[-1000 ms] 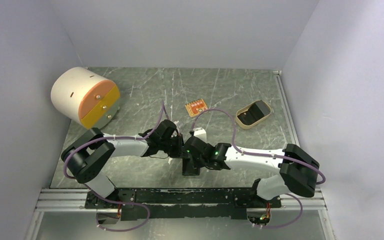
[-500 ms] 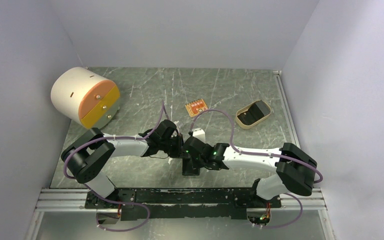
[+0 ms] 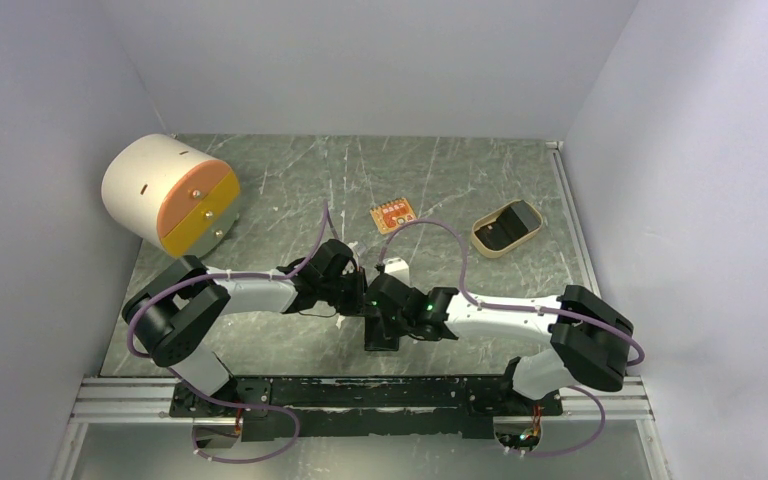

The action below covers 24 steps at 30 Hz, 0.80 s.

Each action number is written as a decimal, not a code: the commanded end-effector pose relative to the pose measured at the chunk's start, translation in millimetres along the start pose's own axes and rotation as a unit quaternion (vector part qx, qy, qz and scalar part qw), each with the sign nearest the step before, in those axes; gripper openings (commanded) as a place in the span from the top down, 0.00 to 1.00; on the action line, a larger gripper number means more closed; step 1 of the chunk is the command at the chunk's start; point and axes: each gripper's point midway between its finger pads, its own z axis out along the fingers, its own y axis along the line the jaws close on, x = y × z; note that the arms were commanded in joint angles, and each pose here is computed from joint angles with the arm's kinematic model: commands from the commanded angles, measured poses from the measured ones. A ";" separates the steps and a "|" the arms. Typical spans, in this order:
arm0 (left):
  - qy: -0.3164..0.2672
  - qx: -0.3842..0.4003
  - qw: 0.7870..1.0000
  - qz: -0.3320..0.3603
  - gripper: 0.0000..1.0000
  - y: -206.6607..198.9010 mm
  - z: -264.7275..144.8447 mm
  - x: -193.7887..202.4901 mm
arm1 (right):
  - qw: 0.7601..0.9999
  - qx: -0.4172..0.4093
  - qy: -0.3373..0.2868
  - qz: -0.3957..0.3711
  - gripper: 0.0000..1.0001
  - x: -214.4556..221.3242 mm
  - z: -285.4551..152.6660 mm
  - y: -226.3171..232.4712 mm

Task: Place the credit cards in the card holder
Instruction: Close the card holder at the center of the board.

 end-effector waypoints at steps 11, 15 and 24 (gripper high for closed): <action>0.025 -0.020 0.999 -0.002 0.84 13.1 0.4 15.1 | 0.999 -0.032 0.030 0.025 1.00 20.7 19.2 -13.5; 0.021 -0.018 1.000 -0.003 0.84 10.9 -1.1 13.2 | 0.998 -0.054 0.016 0.024 0.93 7.0 9.7 -2.2; -0.050 -0.004 0.998 0.035 0.60 -47.2 -46.5 -37.1 | 0.991 -0.082 -0.103 0.026 0.44 -69.0 -65.1 10.3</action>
